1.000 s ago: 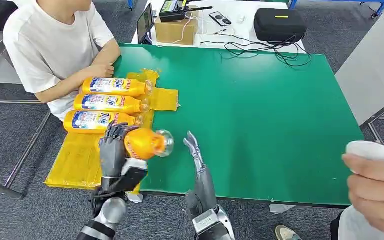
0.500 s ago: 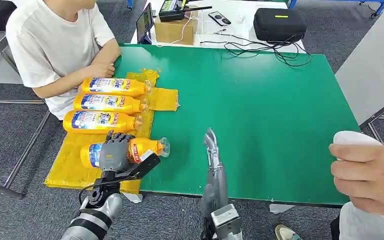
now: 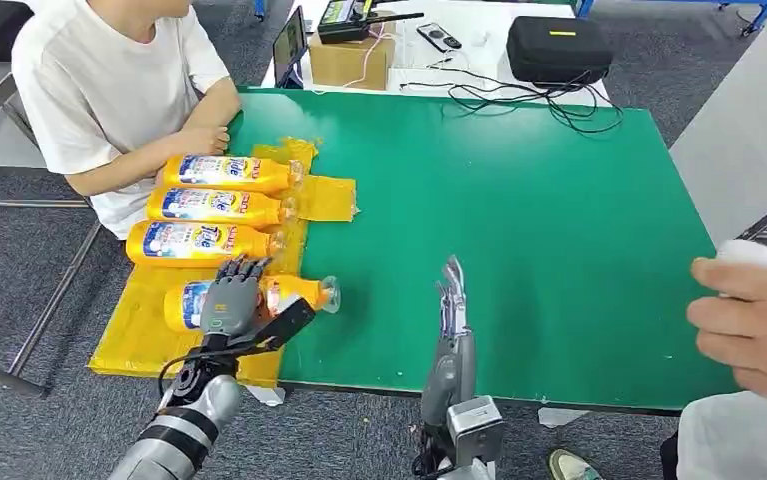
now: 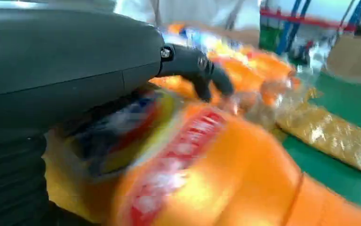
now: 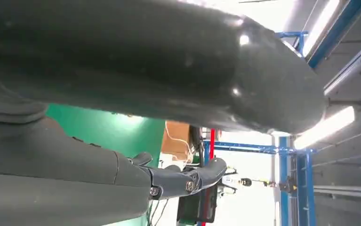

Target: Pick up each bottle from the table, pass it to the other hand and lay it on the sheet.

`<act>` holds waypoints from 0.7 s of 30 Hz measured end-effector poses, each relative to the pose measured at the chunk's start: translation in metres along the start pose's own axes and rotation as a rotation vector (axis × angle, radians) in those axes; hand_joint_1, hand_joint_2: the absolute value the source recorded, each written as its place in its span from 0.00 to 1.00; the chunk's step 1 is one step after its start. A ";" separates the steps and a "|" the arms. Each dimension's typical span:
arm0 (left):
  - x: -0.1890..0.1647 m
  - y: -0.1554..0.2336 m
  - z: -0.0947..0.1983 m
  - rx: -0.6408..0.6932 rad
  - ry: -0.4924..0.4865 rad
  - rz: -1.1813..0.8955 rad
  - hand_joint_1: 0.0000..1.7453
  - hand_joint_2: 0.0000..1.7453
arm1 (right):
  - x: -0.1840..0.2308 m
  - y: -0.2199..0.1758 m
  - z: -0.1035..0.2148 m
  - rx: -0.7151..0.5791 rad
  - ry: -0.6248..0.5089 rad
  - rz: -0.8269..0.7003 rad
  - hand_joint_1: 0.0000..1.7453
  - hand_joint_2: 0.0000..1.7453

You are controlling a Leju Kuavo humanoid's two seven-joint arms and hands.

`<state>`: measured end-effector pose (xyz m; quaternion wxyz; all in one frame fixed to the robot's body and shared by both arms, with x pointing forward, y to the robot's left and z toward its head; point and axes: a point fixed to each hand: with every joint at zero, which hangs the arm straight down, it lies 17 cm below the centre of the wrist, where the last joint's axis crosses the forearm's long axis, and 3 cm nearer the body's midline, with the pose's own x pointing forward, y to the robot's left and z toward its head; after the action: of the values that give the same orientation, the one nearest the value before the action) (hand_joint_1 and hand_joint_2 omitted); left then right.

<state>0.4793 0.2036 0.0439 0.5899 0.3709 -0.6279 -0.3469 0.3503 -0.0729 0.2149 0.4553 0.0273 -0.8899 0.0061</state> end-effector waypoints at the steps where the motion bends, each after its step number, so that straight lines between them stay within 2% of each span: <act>1: 0.001 -0.005 0.002 -0.018 0.001 0.020 0.00 1.00 | -0.001 -0.001 0.000 -0.002 0.001 0.002 0.00 0.00; 14: 0.044 -0.024 0.021 -0.126 -0.080 0.231 0.00 1.00 | -0.011 -0.013 0.008 -0.034 0.036 0.019 0.00 0.00; 21: 0.082 -0.002 0.030 -0.070 -0.178 0.405 0.00 1.00 | -0.015 -0.015 0.010 -0.037 0.047 0.030 0.00 0.00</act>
<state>0.4473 0.1309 0.0794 0.6024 0.1846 -0.7265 -0.2743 0.3523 -0.0875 0.1968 0.4763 0.0054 -0.8792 -0.0029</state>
